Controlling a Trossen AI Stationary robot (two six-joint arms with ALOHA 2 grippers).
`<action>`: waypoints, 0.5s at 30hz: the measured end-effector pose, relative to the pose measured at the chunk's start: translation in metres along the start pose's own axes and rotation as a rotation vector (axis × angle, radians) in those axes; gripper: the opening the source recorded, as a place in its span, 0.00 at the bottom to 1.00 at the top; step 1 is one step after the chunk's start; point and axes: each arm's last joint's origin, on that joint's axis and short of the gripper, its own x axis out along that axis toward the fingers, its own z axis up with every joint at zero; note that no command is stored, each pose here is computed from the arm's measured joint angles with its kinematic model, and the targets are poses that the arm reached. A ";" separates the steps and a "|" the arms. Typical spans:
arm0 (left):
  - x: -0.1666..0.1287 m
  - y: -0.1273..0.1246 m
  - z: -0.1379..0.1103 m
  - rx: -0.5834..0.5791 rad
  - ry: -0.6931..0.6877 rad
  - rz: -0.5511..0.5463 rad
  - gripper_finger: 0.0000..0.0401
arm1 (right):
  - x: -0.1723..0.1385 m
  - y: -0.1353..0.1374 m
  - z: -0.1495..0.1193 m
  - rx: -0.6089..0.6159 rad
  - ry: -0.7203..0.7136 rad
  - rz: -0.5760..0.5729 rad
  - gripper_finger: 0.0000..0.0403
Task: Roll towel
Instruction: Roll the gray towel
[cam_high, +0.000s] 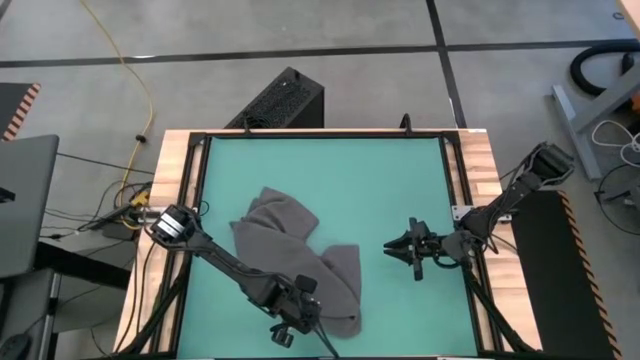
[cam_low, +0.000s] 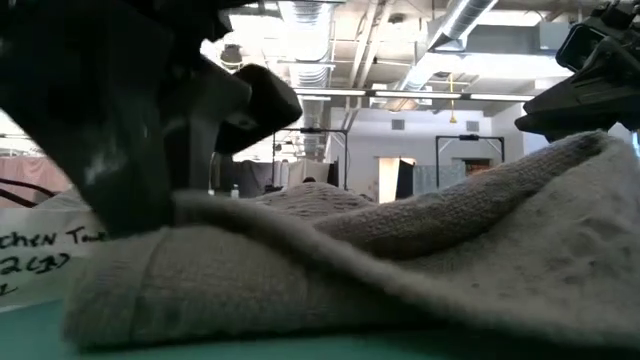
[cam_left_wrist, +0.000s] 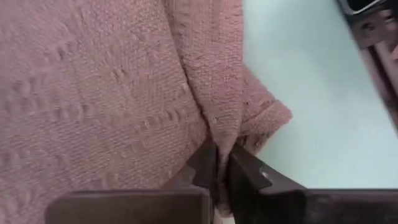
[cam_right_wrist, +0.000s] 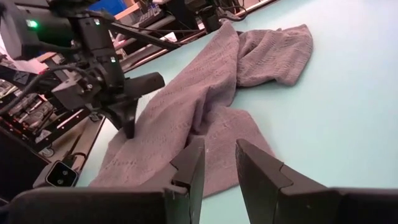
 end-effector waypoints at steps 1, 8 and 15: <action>-0.004 0.000 0.002 0.007 -0.010 -0.002 0.02 | 0.000 0.000 0.000 0.000 0.000 0.001 0.30; -0.072 0.000 0.019 0.047 -0.158 0.013 0.01 | 0.000 0.003 0.001 -0.094 0.016 0.048 0.30; -0.157 0.004 0.018 0.078 -0.293 0.158 0.00 | 0.012 0.020 0.019 -0.314 -0.032 0.046 0.30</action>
